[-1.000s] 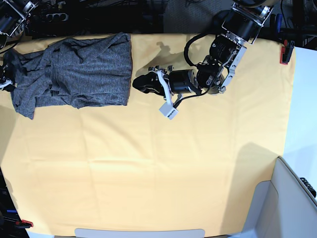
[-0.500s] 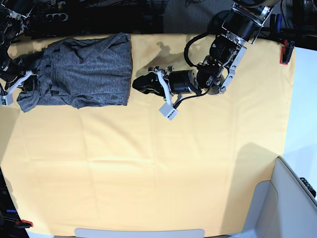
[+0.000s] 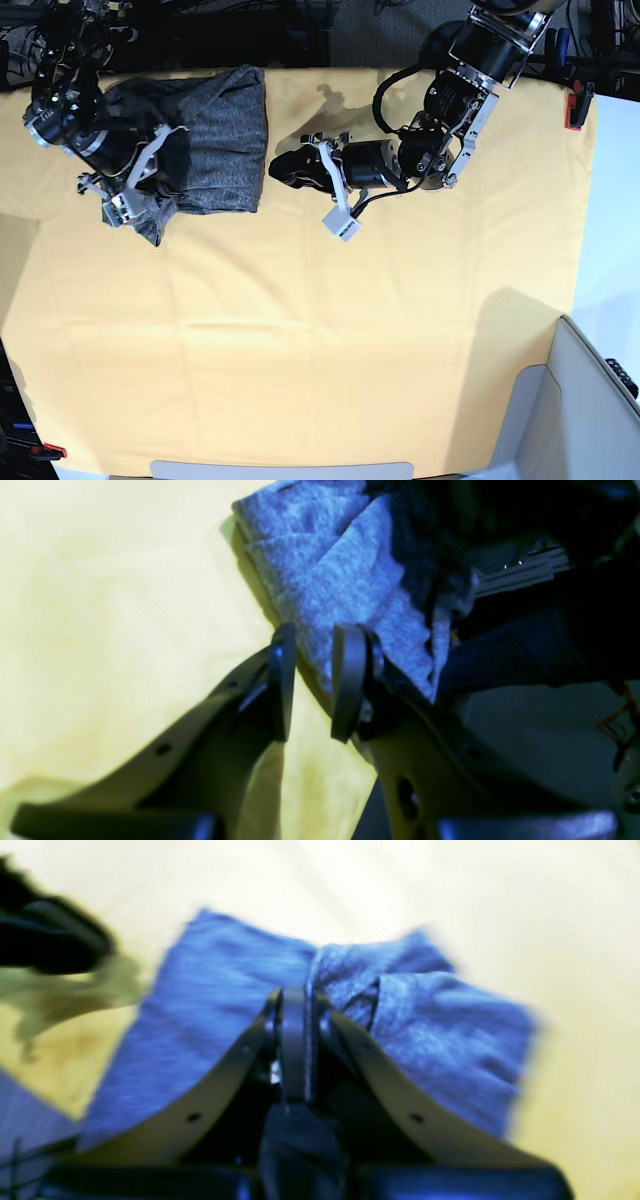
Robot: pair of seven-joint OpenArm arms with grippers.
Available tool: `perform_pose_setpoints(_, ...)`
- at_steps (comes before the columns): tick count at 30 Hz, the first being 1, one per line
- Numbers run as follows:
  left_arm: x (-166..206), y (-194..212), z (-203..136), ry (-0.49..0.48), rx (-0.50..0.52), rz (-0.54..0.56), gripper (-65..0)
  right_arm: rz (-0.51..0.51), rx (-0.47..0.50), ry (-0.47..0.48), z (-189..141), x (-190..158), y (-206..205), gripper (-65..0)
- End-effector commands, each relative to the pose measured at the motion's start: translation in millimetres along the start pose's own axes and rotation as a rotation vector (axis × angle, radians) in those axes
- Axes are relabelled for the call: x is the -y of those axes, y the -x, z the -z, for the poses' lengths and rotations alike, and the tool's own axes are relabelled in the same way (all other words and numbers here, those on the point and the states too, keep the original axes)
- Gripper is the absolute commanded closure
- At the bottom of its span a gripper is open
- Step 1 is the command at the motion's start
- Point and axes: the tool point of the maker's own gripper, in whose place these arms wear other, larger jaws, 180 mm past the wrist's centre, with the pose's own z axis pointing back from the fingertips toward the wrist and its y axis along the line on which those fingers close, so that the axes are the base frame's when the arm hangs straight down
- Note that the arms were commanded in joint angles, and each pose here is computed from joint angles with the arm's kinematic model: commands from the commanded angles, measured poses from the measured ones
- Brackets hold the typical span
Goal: Fold the T-shirt properly
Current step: 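Grasp the stack's end with the right gripper and fold it over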
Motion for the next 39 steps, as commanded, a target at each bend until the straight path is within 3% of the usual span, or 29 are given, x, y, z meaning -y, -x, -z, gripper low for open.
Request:
perform_pose_setpoints(1,8,-12,-3,0.028,0.041,0.014,-12.9,-0.033,0.056,-0.018,-1,-5,-19,-0.1)
perform_pose_setpoints(13,-12,-22,-21,-0.023,0.077,0.004,-12.9,-0.111,0.021,-0.228,28,-79,-18,-0.1)
perform_pose_setpoints(22,-12,-22,-21,-0.023,0.075,0.004,-12.9,-0.285,-0.144,-0.141,41,-80,14,-0.5)
perform_pose_setpoints(25,-12,-22,-21,-0.023,0.075,0.004,-12.9,-0.303,-0.188,-0.134,42,-80,20,-6.5)
perform_pose_setpoints(34,-12,-22,-21,-0.023,0.075,0.004,-12.9,-0.308,-0.175,-0.129,40,-79,15,-38.5)
perform_pose_setpoints(39,-12,-19,-21,-0.023,0.054,0.005,-12.9,-0.297,-0.131,-0.172,38,-90,5,-45.1)
